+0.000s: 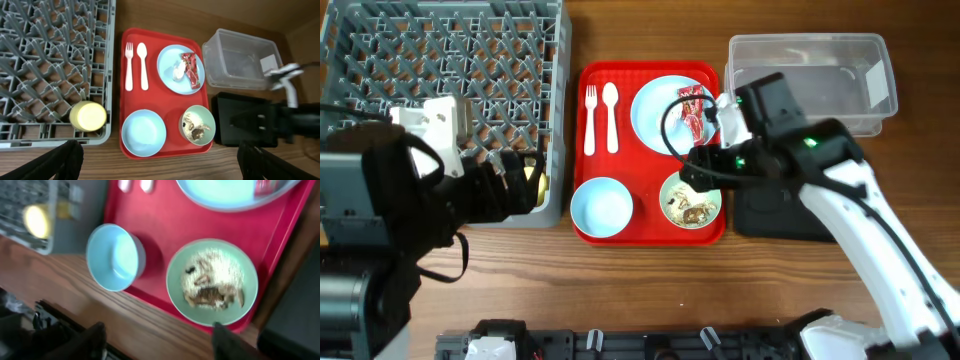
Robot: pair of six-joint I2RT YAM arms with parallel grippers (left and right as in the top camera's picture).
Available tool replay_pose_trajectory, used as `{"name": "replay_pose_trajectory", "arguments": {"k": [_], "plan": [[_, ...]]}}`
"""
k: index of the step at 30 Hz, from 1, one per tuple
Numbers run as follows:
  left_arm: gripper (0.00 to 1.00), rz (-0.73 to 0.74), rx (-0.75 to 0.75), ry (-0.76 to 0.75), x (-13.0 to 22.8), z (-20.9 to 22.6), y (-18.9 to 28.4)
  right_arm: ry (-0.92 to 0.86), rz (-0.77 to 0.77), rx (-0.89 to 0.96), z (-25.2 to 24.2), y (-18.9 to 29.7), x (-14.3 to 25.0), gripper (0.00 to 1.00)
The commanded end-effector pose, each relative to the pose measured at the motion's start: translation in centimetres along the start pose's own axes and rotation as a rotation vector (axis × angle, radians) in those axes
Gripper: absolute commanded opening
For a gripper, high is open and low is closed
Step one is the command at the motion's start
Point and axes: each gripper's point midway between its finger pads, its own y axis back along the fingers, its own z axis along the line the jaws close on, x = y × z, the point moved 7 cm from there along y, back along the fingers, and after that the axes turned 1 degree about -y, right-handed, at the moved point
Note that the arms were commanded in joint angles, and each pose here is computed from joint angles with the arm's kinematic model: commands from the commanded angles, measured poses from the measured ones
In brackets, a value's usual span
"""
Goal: Sort waste into correct bins and load items into the dishwasher rack
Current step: 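Grasp the green bowl rim with the right gripper and lift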
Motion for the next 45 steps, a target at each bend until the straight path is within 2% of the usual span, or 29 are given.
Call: {"name": "replay_pose_trajectory", "arguments": {"k": [1,4,7,9,14,17,19,22,28,30,31,33,40,45], "plan": [[1.0,-0.019,0.028,-0.037,0.4,-0.5,0.9,-0.046,0.106,0.012,1.1,-2.6,0.8,0.59],[1.0,-0.028,0.03,-0.04,0.5,-0.5,1.2,-0.062,0.14,0.141,2.0,-5.1,1.6,0.59],[1.0,-0.028,0.029,-0.04,0.5,-0.5,1.2,-0.078,0.104,0.356,2.3,-7.6,2.3,0.59],[1.0,-0.028,0.03,-0.04,0.5,-0.5,1.2,-0.066,0.094,0.422,2.7,-9.3,2.7,0.59],[1.0,-0.028,0.03,-0.04,0.5,-0.5,1.2,-0.06,0.117,0.434,2.9,-12.9,2.6,0.59],[1.0,-0.028,0.03,-0.04,0.5,-0.5,1.2,-0.064,0.12,0.439,2.5,-14.4,2.2,0.47],[1.0,-0.028,0.029,-0.04,0.5,-0.5,1.2,-0.065,0.12,0.444,2.3,-15.3,2.1,0.46],[1.0,-0.028,0.029,-0.04,0.5,-0.5,1.2,-0.077,0.104,0.449,2.1,-16.3,1.7,0.36],[1.0,-0.028,0.03,-0.04,0.5,-0.5,1.2,-0.114,0.137,0.486,1.2,-18.1,2.2,0.34],[1.0,-0.028,0.029,-0.04,0.5,-0.5,1.2,-0.12,0.155,0.501,0.8,-18.7,2.5,0.26],[1.0,-0.028,0.03,-0.04,0.5,-0.5,1.2,-0.121,0.159,0.506,0.7,-18.8,2.5,0.16],[1.0,-0.028,0.03,-0.04,0.5,-0.5,1.2,-0.125,0.156,0.505,0.7,-18.7,2.5,0.04],[1.0,-0.028,0.029,-0.04,0.5,-0.5,1.2,-0.159,0.097,0.455,0.9,-14.5,1.2,0.04],[1.0,-0.028,0.03,-0.04,0.5,-0.5,1.2,-0.104,0.036,0.308,1.7,-9.4,-0.1,0.04]]}}
